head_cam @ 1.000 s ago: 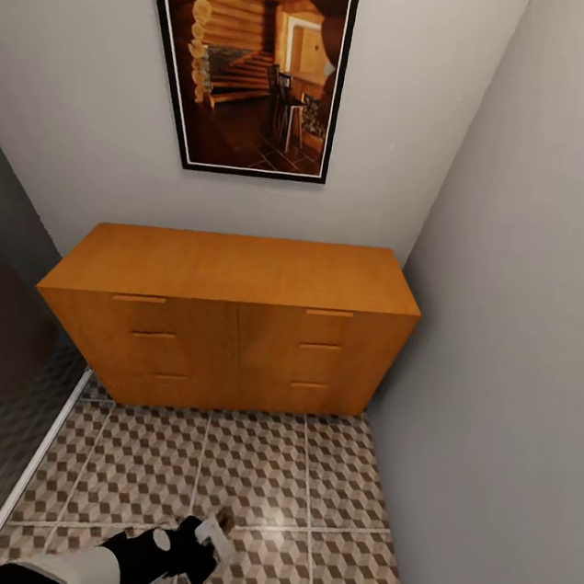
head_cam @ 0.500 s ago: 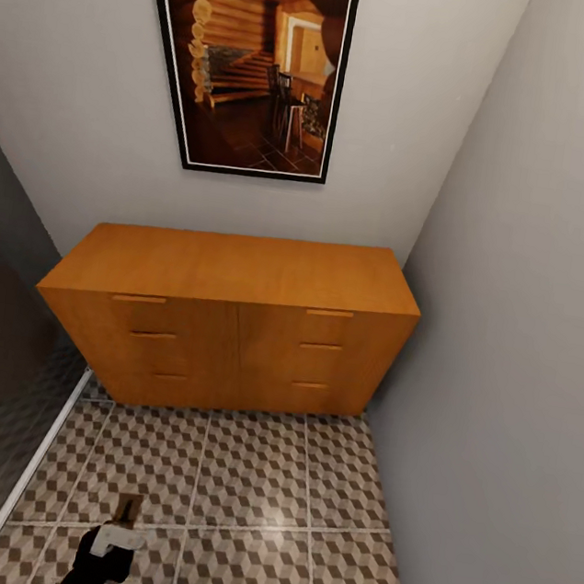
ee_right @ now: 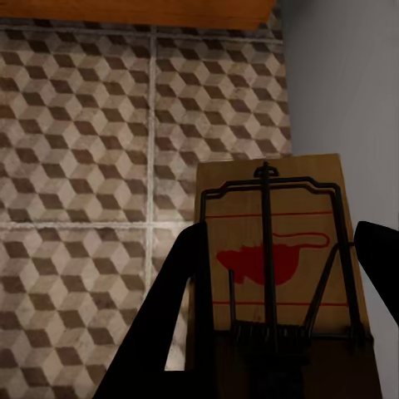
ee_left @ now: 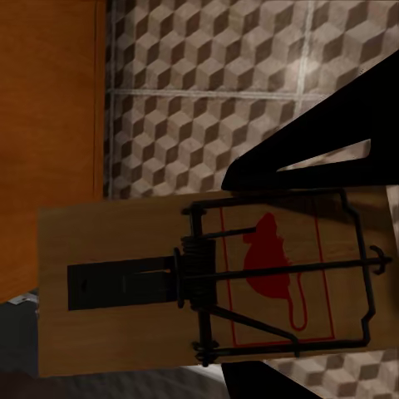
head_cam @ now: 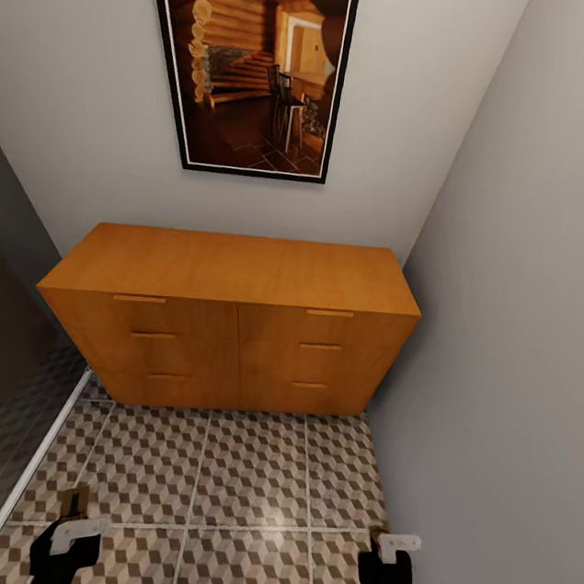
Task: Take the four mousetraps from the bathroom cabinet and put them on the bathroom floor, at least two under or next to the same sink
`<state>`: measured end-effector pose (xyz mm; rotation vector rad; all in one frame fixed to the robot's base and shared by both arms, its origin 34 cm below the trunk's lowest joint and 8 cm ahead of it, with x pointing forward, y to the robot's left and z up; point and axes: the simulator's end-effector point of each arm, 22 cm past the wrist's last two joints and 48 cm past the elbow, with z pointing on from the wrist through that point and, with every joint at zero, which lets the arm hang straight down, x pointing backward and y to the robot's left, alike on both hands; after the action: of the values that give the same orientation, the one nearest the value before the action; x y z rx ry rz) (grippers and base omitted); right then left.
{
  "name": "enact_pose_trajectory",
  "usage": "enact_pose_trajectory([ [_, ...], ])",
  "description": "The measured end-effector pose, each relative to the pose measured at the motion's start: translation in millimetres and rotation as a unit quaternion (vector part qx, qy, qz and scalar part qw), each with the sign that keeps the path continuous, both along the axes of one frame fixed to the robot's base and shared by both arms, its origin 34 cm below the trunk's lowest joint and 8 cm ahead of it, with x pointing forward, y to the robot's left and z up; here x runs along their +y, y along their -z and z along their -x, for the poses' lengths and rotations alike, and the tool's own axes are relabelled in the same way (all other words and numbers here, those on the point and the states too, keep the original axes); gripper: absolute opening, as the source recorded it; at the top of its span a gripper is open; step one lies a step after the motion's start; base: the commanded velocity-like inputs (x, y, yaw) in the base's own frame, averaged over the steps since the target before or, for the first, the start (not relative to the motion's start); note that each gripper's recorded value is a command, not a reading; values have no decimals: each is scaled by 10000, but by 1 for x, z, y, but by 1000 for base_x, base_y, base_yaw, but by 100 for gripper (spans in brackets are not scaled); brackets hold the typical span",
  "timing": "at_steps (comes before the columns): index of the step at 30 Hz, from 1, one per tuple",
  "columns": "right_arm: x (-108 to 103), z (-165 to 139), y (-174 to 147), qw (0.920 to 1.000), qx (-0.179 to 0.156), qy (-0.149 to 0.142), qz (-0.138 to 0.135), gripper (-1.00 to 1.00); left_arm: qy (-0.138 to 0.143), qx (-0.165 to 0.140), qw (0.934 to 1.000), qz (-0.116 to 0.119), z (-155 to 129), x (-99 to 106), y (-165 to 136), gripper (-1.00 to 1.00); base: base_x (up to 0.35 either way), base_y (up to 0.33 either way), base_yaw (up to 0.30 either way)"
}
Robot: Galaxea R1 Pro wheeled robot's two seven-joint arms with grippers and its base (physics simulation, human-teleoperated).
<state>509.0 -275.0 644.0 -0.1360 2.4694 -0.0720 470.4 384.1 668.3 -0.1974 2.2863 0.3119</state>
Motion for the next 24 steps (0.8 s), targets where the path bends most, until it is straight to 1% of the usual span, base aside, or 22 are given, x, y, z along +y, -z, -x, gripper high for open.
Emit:
enact_pose_trajectory([
  [3, 3, -2, -1, 10000, -21, -45, -9, -100, -31, 2, 10000, -6, 1, -1, 0, -100, 0, 0, 0],
  [7, 6, -3, -1, 9999, -20, -126, 3, -100, -18, 26, 10000, 40, 3, -7, 2, -100, 0, 0, 0],
  [11, 8, -2, 0, 9997, 12, -227, 33, -100, 18, 102, 9998, 147, 12, -23, 8, -100, 0, 0, 0],
  [15, 8, -2, 0, 9997, -1, -259, 41, -100, 47, 128, 9996, 244, 15, -38, 11, -100, 0, 0, 0],
  [17, 8, -3, -1, 9996, -30, -266, 40, -100, 39, 129, 9995, 269, 16, -41, 11, -100, 0, 0, 0],
  [24, 10, -14, -11, 9989, -365, -291, -2, -100, 37, 146, 9995, 291, 17, -44, 12, -100, 0, 0, 0],
])
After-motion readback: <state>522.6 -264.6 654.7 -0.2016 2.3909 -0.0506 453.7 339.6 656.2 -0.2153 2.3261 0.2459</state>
